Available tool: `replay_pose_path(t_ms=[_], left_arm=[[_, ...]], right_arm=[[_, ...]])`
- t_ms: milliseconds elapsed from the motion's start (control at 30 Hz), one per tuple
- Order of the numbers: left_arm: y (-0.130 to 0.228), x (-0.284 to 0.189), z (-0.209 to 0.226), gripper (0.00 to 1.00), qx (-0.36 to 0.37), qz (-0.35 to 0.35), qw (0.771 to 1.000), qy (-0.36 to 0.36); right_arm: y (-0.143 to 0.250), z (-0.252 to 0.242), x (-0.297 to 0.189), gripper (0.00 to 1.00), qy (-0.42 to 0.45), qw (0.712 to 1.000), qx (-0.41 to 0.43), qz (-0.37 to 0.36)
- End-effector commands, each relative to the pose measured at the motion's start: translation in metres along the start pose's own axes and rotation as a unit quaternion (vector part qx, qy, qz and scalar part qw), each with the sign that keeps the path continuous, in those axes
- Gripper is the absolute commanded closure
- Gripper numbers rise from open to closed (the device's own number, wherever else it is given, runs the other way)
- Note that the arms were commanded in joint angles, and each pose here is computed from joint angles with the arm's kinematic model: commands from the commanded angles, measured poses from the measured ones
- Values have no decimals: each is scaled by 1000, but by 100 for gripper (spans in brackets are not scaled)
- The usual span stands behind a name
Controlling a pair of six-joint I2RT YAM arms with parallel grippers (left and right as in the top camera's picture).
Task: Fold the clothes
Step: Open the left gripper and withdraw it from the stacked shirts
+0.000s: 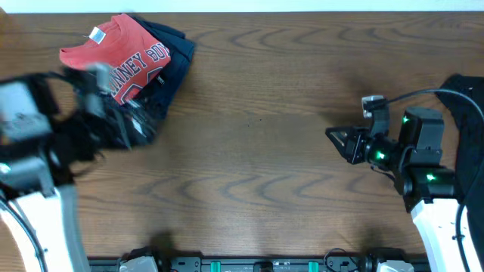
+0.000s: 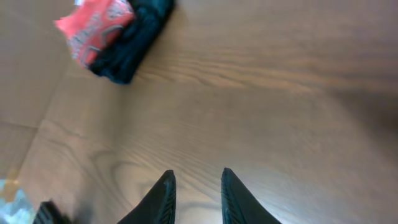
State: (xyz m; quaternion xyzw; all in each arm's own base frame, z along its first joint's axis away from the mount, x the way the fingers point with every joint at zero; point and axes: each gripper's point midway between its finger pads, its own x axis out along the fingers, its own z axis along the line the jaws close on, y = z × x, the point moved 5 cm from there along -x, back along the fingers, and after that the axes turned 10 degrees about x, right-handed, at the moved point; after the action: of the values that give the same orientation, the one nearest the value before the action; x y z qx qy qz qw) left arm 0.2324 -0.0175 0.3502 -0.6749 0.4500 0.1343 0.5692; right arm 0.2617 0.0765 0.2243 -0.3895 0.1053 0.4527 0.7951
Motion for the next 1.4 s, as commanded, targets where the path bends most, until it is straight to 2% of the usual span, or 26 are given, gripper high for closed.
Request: replay_pose_path(t_ms=[0, 100, 200, 267, 300, 633, 800, 1000, 1133, 1367], left_arm=[[22, -2, -15, 2, 92, 64, 991, -70], [38, -1, -37, 2, 136, 103, 981, -89], [40, 0, -40, 2, 128, 109, 974, -152], [38, 5, -44, 2, 131, 101, 973, -158], [36, 9, -48, 2, 139, 97, 974, -151], [26, 27, -51, 2, 148, 98, 974, -141], [26, 29, -51, 2, 147, 101, 974, -141], [26, 29, -51, 2, 147, 101, 974, -141], [26, 29, -51, 2, 147, 101, 974, -141], [26, 29, -51, 2, 147, 101, 974, -141]], right_arm=[[-19, 38, -11, 75, -39, 995, -86, -15], [-32, 50, -19, 73, 6, 993, -113, -34], [-38, 59, -24, 54, 35, 991, -125, -44], [-38, 60, -25, 30, 41, 990, -126, -44], [-38, 60, -25, 1, 41, 990, -125, -42], [-28, 55, -24, 1, 50, 995, -84, -19], [-21, 64, -23, 1, 8, 1000, -25, 3], [-28, 51, -26, 1, 55, 997, -46, -20], [-53, 50, -36, 1, 95, 987, -75, -102], [-71, 54, -86, 1, 180, 944, -122, -249]])
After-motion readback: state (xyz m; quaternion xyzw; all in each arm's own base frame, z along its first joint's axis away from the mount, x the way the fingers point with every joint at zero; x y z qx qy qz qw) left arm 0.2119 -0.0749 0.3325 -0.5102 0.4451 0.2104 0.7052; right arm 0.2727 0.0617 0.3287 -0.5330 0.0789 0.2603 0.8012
